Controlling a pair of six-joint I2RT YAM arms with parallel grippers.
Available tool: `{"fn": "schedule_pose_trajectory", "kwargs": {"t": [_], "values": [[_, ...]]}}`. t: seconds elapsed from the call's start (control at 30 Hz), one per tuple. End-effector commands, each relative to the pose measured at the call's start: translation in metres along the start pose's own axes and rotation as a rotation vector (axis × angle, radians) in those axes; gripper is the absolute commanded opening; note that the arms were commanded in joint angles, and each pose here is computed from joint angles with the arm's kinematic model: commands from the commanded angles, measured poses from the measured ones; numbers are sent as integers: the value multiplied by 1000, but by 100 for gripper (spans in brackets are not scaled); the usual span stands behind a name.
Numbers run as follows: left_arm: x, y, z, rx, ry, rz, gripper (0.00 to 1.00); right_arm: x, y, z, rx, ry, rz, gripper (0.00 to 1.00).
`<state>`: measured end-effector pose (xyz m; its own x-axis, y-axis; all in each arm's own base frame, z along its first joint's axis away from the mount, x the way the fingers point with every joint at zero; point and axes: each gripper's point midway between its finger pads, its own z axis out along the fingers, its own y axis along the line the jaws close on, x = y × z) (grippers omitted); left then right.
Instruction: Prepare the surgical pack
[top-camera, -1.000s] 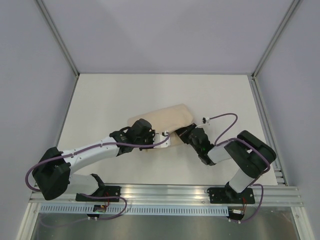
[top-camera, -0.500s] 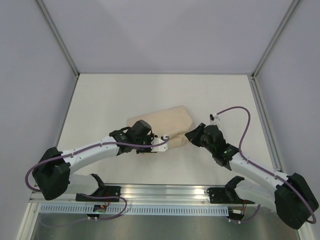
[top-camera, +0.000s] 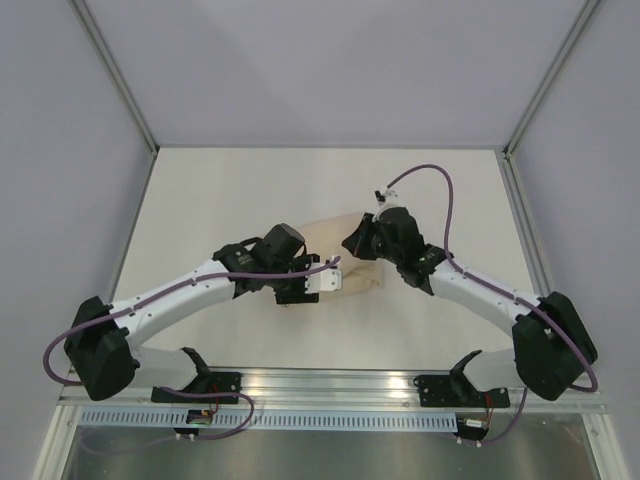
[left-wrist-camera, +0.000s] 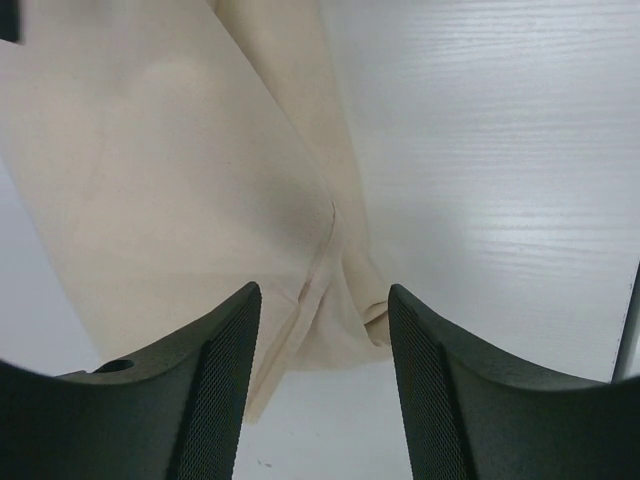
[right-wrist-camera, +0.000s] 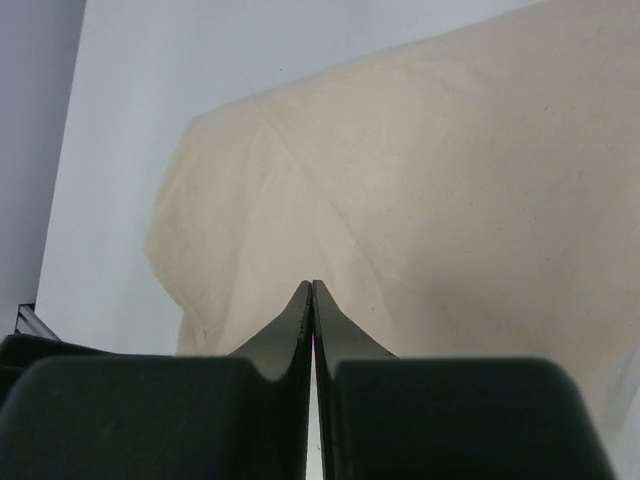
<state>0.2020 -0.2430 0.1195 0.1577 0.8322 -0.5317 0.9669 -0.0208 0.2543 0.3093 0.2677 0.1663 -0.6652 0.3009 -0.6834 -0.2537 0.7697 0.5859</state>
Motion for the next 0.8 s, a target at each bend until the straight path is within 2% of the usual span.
{"fn": "schedule_pose_trajectory", "kwargs": {"t": [0.0,0.17,0.33,0.43,0.6,0.7,0.77], "values": [[-28,10,-10,-15,-84,-51,63,13,-4,19,-26,45,-29,1],[-22,16,16,-3,-44,-70,67,70,-29,14,-25,126,148,0],[-17,13,39,28,-22,-69,72,118,-59,3,41,194,210,1],[-16,18,49,-1,1,-48,75,110,-57,-1,42,175,201,0],[-22,20,54,-10,-11,-34,75,73,-37,-15,34,117,120,1],[-26,20,55,-8,-33,-30,71,60,-46,-32,106,92,121,10],[-25,19,59,-1,-31,-28,60,52,-55,-43,139,62,135,17]]}}
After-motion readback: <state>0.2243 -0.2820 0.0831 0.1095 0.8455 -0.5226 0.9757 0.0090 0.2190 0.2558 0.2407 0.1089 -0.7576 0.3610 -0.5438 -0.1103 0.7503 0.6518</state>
